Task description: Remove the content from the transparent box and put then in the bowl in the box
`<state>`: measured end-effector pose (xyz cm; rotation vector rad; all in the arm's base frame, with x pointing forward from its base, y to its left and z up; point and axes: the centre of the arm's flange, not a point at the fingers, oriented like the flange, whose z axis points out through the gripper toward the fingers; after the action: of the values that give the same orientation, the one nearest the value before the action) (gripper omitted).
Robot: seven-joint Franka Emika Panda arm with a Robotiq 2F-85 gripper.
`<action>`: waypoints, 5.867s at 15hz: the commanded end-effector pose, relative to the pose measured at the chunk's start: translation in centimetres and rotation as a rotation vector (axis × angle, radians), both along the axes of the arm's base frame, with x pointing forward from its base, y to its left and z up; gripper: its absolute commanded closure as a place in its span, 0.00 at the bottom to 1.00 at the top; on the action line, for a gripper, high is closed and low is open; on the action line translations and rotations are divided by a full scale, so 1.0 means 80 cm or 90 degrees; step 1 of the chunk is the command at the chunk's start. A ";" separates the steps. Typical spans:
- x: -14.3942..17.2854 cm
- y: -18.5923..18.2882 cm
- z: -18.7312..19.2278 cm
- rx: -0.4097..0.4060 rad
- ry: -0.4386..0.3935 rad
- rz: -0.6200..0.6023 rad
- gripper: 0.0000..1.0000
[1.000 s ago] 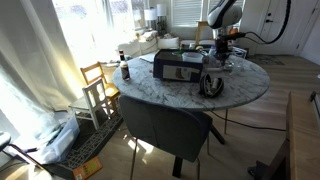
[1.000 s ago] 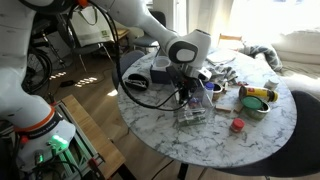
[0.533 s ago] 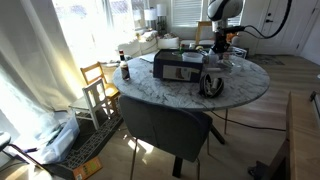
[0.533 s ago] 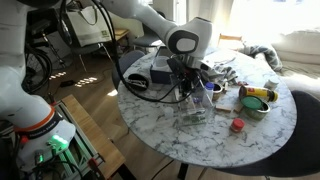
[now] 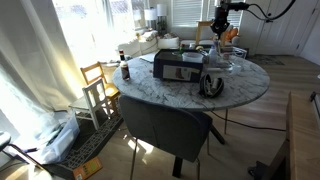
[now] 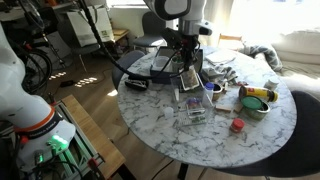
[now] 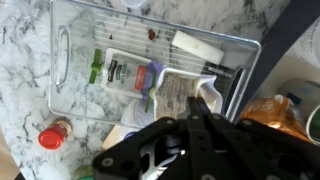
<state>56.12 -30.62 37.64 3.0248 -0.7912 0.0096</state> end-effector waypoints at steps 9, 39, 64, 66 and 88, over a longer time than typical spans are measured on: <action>-0.073 0.151 0.135 0.073 -0.167 0.156 1.00; 0.033 0.194 -0.067 0.154 -0.097 0.151 1.00; -0.067 0.001 -0.034 -0.072 -0.007 -0.055 0.00; -0.066 -0.016 -0.051 -0.086 0.001 -0.078 0.00; 0.037 -0.050 -0.210 -0.154 0.070 -0.134 0.00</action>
<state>57.65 -34.24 22.34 2.7193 -1.0053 -0.0632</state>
